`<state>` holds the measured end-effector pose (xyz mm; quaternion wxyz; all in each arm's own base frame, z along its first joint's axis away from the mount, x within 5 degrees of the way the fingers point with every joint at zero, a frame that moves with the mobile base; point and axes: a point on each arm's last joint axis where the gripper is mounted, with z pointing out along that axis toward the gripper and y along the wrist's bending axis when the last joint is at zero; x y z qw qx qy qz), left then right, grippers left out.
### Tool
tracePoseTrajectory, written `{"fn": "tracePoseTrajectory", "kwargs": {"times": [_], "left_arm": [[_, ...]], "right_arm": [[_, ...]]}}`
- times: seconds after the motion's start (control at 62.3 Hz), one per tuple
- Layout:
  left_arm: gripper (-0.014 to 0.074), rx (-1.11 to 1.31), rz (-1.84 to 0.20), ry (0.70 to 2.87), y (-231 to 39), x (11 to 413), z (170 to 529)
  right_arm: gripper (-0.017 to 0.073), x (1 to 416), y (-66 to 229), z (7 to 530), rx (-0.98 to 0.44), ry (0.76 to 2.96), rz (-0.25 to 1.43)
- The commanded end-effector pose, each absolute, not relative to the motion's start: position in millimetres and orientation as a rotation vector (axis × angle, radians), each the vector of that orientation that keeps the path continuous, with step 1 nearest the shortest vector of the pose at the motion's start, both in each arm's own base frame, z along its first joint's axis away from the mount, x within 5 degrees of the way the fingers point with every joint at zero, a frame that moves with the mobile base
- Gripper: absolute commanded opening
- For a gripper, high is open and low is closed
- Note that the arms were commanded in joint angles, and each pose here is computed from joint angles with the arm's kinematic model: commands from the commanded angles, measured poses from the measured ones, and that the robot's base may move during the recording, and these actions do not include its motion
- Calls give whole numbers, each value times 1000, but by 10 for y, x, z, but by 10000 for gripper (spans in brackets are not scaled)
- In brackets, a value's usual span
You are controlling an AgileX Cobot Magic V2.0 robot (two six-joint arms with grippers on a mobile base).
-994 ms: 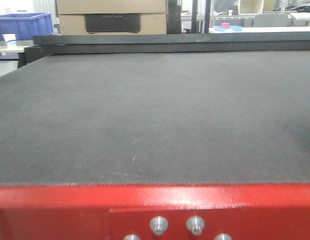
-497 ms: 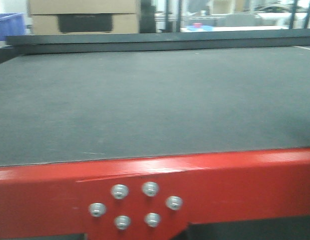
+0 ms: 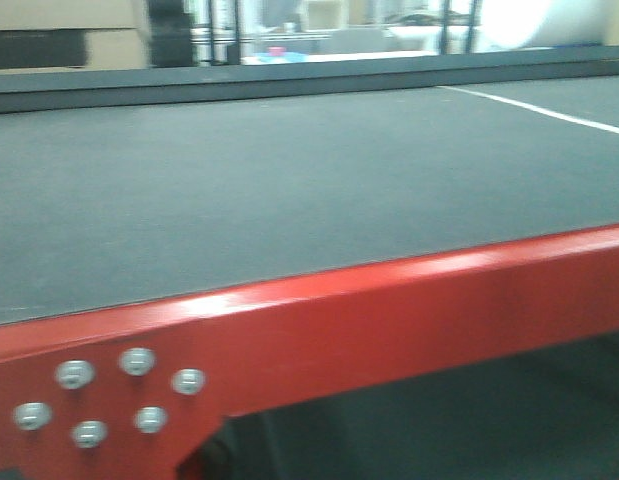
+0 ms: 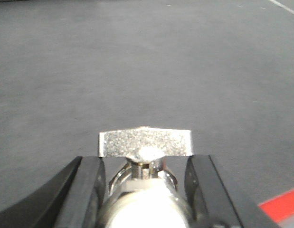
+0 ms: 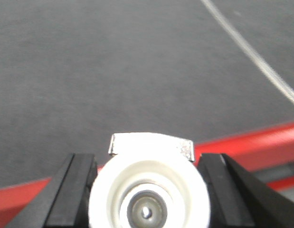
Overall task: Place valve from conveyor to right shelf box
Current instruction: 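Drive the base from the conveyor to the shelf holding both valves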
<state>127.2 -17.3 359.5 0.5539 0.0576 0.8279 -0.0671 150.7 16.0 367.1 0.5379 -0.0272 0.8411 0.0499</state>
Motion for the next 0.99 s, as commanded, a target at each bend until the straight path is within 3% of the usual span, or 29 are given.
{"fn": "tracePoseTrajectory", "kwargs": {"times": [0.0, 0.978], "left_arm": [[-111, 121, -163, 1893, -172, 1274, 3668], [-111, 121, -163, 1893, -172, 1274, 3668]], "right_arm": [[-167, 1505, 141, 3789, -61, 1895, 100], [-167, 1505, 141, 3789, -61, 1895, 100]]}}
